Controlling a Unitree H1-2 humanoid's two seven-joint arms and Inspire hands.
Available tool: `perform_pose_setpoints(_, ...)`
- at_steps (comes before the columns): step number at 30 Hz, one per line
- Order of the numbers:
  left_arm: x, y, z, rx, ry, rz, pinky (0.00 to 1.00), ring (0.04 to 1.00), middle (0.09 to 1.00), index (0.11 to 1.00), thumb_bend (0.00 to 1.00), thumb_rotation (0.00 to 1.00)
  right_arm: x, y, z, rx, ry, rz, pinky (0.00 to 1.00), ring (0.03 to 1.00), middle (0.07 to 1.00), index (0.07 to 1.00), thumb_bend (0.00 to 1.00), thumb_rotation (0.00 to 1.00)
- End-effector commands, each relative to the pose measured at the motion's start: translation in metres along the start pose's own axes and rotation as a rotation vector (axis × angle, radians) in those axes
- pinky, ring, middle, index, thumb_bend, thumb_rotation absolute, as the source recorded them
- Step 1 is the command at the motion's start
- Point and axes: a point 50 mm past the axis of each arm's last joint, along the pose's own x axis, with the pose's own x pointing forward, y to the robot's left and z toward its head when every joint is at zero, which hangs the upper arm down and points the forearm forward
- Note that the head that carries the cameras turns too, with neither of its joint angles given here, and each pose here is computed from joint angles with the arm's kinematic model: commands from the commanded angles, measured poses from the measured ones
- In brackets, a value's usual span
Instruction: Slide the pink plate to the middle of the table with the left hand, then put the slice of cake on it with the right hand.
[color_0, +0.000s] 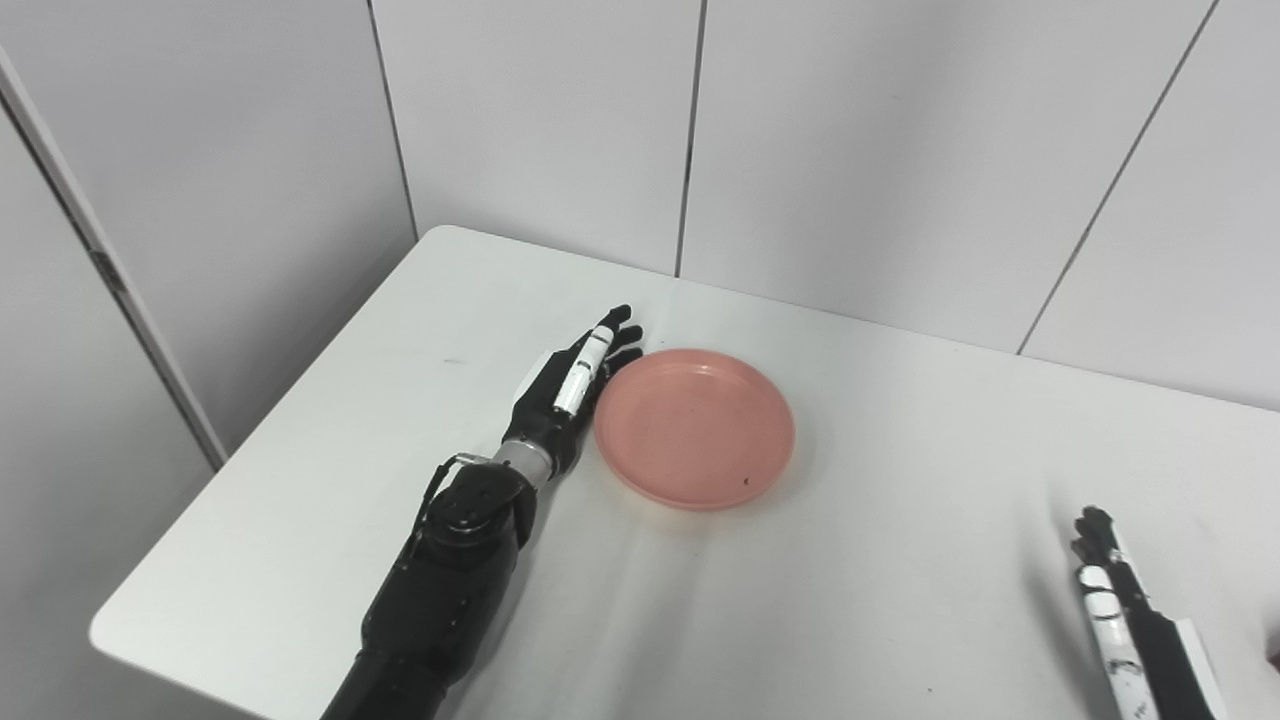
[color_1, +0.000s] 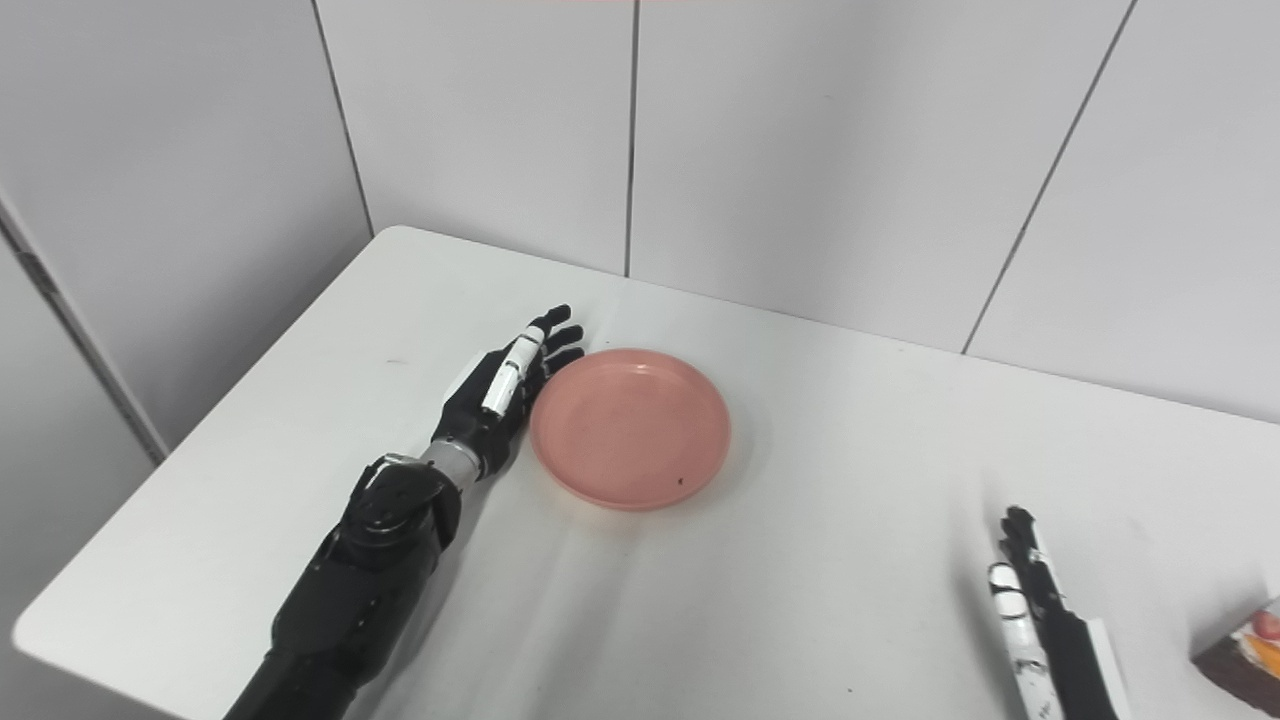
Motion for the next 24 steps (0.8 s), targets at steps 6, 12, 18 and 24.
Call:
perform_pose_setpoints(6,-0.012,-0.049,-0.008,-0.017,0.049,-0.184,0.88,0.902,0.916,0.902,0.36,1.00,0.001,0.016,0.010,-0.018,-0.042,0.006,0.95,0.951,0.948,0.953,0.28,1.00)
perform_pose_setpoints(12,-0.026,-0.062,-0.005,-0.030,0.038,-0.250,0.88,0.903,0.912,0.894,0.37,1.00,0.003,0.025,0.014,-0.013,-0.045,0.004,0.93,0.946,0.950,0.956,0.26,1.00)
perform_pose_setpoints(18,-0.040,-0.076,-0.002,-0.063,0.024,-0.325,0.89,0.917,0.934,0.924,0.36,1.00,0.005,0.033,0.020,-0.015,-0.034,-0.005,0.91,0.933,0.941,0.950,0.19,1.00)
perform_pose_setpoints(24,-0.053,-0.086,-0.002,-0.091,0.040,-0.360,0.92,0.933,0.952,0.936,0.37,1.00,0.005,0.038,0.023,-0.013,-0.020,-0.008,0.91,0.937,0.944,0.950,0.21,1.00)
